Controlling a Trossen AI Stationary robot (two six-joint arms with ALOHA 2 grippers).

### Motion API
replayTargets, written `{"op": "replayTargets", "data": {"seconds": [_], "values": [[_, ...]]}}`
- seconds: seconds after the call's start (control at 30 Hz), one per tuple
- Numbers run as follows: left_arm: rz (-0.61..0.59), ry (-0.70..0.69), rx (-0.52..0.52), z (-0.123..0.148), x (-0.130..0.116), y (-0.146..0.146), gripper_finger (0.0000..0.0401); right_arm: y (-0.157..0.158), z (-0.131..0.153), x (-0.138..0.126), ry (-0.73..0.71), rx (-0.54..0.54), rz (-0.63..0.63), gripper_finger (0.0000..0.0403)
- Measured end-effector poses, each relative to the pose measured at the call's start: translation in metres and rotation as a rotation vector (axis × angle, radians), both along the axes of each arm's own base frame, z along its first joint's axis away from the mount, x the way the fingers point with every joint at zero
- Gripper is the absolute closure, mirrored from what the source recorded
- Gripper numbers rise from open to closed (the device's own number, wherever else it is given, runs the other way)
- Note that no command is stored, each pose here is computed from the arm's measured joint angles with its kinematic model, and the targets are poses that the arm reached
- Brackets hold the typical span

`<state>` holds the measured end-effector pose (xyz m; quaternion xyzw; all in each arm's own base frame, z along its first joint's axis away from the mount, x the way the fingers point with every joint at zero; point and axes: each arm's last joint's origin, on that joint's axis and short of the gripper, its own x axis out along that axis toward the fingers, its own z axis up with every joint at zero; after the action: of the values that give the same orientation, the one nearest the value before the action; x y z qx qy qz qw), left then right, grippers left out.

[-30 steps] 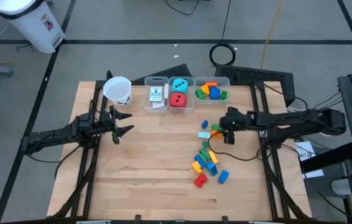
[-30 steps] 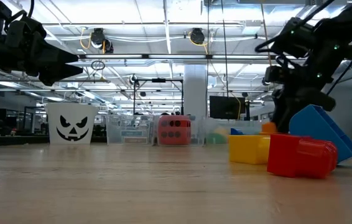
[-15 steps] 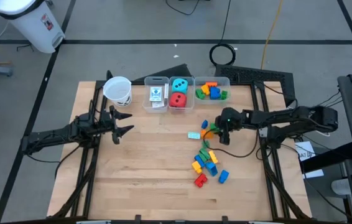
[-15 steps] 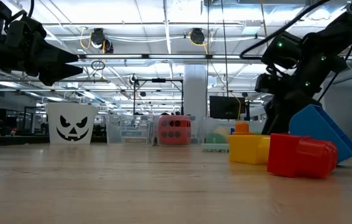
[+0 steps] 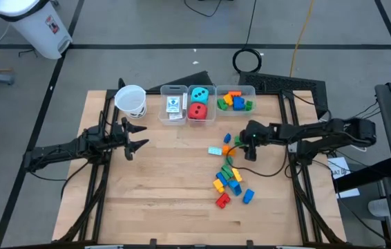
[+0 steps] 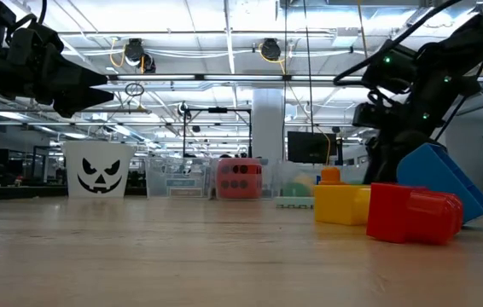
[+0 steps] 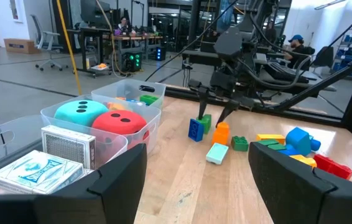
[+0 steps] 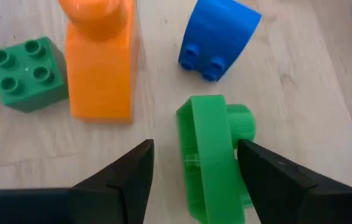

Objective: Pick & Place Toys
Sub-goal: Put the green game piece into the right transparent bin

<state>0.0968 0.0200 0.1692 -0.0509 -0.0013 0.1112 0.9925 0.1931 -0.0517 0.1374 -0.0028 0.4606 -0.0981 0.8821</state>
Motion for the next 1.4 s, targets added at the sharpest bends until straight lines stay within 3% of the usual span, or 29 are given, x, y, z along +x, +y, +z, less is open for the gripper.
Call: {"op": "replayTargets", "data": {"seconds": [0.27,0.67,0.97,1.17,1.4], "values": [[0.0,-0.001,0.0,0.0,0.0,0.0,0.0114,-0.002,-0.008,0.002,0.052,-0.035,-0.036,0.022],[0.0,-0.002,0.0,0.0,0.0,0.0,0.0114,-0.003,-0.007,0.0,0.062,-0.09,-0.079,0.0374],[0.0,-0.002,0.0,0.0,0.0,0.0,0.0114,-0.003,0.01,0.0,-0.036,-0.106,-0.08,0.0364],[0.0,-0.002,0.0,0.0,0.0,0.0,0.0114,-0.007,0.045,0.005,-0.209,-0.151,-0.106,0.037],[0.0,-0.003,0.001,0.0,0.0,0.0,0.0114,-0.03,0.075,0.01,-0.456,-0.302,-0.238,0.0371]]}}
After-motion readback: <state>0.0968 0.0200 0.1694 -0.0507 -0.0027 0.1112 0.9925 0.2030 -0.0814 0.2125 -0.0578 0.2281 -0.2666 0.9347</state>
